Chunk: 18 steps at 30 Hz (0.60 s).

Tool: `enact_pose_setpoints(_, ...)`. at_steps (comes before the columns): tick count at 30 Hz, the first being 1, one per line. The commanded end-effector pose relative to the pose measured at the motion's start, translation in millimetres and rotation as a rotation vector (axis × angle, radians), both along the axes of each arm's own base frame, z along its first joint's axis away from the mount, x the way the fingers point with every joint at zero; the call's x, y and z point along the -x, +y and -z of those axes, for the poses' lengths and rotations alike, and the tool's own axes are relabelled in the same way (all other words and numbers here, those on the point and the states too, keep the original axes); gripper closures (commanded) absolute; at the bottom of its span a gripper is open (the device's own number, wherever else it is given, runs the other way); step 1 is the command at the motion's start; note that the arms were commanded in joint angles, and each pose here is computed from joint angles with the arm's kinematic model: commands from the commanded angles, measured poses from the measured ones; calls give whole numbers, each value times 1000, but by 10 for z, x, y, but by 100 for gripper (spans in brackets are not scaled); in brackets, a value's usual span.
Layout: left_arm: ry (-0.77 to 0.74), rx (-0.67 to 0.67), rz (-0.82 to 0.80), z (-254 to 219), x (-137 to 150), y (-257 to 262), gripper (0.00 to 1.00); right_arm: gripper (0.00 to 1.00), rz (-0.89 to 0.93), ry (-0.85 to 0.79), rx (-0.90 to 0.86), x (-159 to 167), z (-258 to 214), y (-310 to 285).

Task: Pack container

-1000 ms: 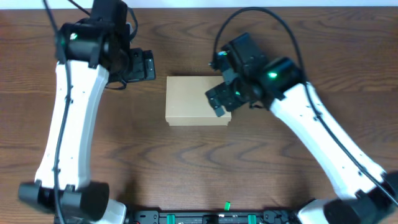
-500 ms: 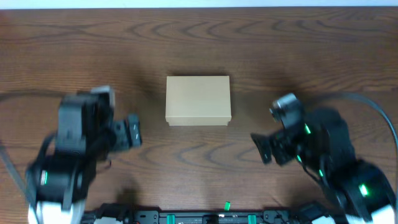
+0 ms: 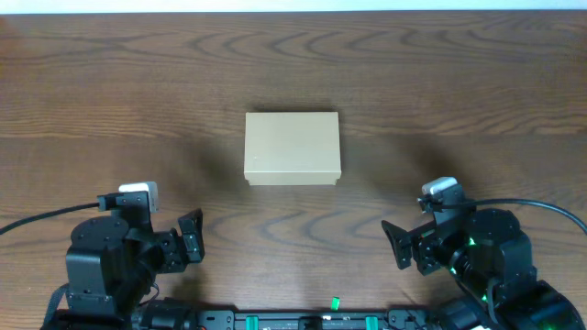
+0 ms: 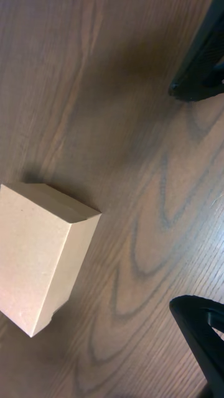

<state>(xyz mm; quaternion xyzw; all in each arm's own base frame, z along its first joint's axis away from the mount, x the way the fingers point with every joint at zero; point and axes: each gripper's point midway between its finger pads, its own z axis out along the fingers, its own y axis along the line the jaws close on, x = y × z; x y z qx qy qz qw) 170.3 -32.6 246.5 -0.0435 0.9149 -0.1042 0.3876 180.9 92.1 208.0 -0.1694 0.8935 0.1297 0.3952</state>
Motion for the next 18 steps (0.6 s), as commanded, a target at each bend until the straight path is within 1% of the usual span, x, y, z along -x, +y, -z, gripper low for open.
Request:
enact_pose_setpoints(1, 9, -4, 4, 34, 12, 2, 5, 1, 27, 10, -1, -5, 35, -35)
enact_pose_setpoints(10, 23, -7, 3, 59, 35, 6, 5, 1, 27, 10, -1, -5, 35, -35)
enact_pose_setpoints(11, 41, -11, 4, 92, 67, 11, 5, 1, 27, 10, -1, -5, 35, -35)
enact_pose_setpoints(12, 47, -45, -5, 112, 78, 65, 5, 1, 27, 10, -1, -5, 35, -35)
enact_pose_setpoints(16, -16, -107, -79, 73, 103, 242, 5, 1, 27, 10, -1, -5, 35, -35)
enact_pose_setpoints(18, -73, -138, -63, 68, 133, 267, 5, 1, 27, 10, -1, -5, 35, -35)
